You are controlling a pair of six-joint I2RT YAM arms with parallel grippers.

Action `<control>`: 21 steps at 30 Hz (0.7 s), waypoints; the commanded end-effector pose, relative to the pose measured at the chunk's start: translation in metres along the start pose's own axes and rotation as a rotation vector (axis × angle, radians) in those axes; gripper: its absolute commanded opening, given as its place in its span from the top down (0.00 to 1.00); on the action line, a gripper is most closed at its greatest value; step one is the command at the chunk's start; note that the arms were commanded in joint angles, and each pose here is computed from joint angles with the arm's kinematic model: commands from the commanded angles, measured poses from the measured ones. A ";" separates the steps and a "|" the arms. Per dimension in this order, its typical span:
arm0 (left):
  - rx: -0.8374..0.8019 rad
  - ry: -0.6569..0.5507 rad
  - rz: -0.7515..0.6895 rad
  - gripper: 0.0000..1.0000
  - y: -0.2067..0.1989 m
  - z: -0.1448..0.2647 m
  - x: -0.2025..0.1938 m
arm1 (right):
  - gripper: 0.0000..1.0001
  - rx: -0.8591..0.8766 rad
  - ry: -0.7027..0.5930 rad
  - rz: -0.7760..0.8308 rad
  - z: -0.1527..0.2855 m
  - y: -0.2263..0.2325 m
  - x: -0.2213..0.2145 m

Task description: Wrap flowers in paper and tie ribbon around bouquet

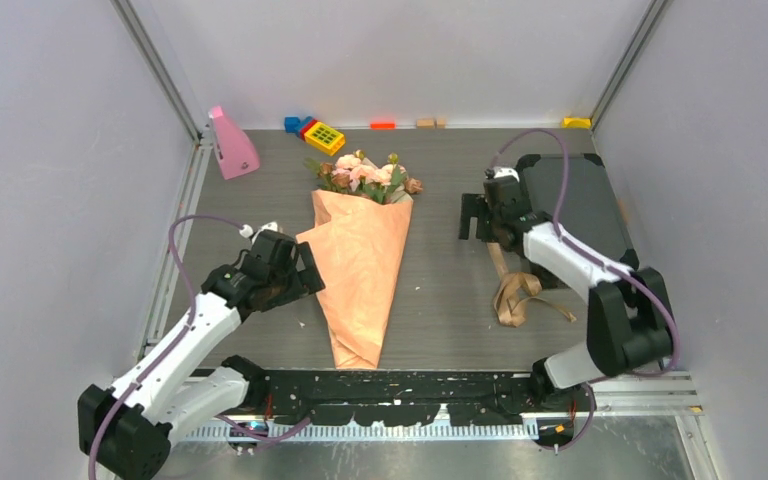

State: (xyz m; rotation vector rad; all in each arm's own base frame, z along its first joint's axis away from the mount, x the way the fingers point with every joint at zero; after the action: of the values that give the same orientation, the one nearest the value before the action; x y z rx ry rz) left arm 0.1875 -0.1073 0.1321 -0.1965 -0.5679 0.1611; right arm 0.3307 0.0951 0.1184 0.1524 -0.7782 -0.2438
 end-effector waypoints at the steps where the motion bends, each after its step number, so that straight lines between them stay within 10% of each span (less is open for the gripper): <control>1: 0.083 -0.094 -0.023 0.00 0.018 0.025 0.013 | 0.03 -0.084 0.023 0.127 -0.030 -0.008 0.031; 14: -0.061 -0.217 -0.034 0.00 0.007 0.049 0.022 | 0.41 -0.120 0.282 0.119 -0.103 -0.023 0.015; 21: -0.136 -0.241 -0.042 0.00 -0.006 0.056 0.029 | 0.99 0.013 0.241 0.074 -0.078 -0.001 0.028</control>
State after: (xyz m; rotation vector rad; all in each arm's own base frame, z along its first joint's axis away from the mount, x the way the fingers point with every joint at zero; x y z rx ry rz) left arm 0.1725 -0.0889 0.1714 -0.2221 -0.7496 0.1325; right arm 0.4119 0.0797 0.0494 0.0753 -0.5033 -0.1609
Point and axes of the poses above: each gripper's point midway between its finger pads, its own z axis back along the fingers, its own y axis along the line the jaws close on, x = y × z, the point moved 3 cm from there along z, back along the fingers, and after that the axes turned 10 degrees about -z, right-handed, at the moved point
